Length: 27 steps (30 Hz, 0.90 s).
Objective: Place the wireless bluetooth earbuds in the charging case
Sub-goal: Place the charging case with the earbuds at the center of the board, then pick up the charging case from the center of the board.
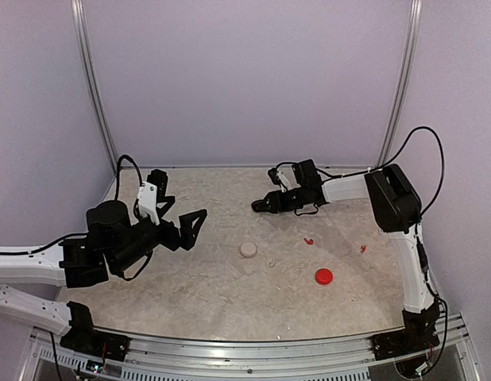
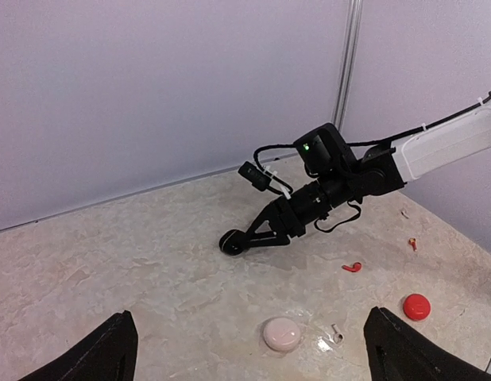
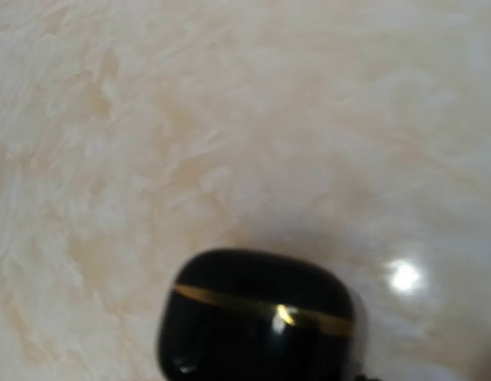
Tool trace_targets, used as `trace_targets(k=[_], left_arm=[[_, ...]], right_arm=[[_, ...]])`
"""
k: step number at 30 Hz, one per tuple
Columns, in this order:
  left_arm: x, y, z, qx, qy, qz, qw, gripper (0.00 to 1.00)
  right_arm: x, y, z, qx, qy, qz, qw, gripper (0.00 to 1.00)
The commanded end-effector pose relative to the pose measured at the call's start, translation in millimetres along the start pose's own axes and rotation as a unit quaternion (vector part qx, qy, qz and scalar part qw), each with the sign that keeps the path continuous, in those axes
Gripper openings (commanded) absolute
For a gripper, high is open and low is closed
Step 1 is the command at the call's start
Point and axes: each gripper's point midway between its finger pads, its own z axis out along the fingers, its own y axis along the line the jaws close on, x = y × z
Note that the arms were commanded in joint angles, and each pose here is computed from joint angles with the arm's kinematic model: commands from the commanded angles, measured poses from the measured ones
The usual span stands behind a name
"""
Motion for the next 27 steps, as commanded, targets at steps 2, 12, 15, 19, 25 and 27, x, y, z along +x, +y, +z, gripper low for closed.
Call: trace_targets(k=[2,12,15,19,25,27], left_arm=[[-8,-1,4,0.005,0.001,-0.026,1.000,0.99],[-5,11,17,-0.028,0.032,-0.047,0.998,0.99],[1,9,20,-0.024,0.046,-0.034,0.998,0.99],[16,-6,29,0.017,0.082,-0.006,0.997,0.99],[61,-44,51,0.109,0.159,0.047,0.980,0.99],[78,-53,57,0.138,0.174,0.063,0.973,0.99]], right_arm=[[-40,9,-44,0.036,-0.032,-0.044,0.998,0.65],[-70,35,-135,0.117,-0.091,-0.115,0.982,0.99],[-72,44,-162,0.126,-0.116,-0.118,0.978,1.00],[-67,55,-194,0.124,-0.143,-0.101,0.977,1.00],[-43,83,-229,0.035,-0.169,-0.076,0.982,0.99],[-40,102,-240,0.000,-0.169,-0.097,0.981,0.99]])
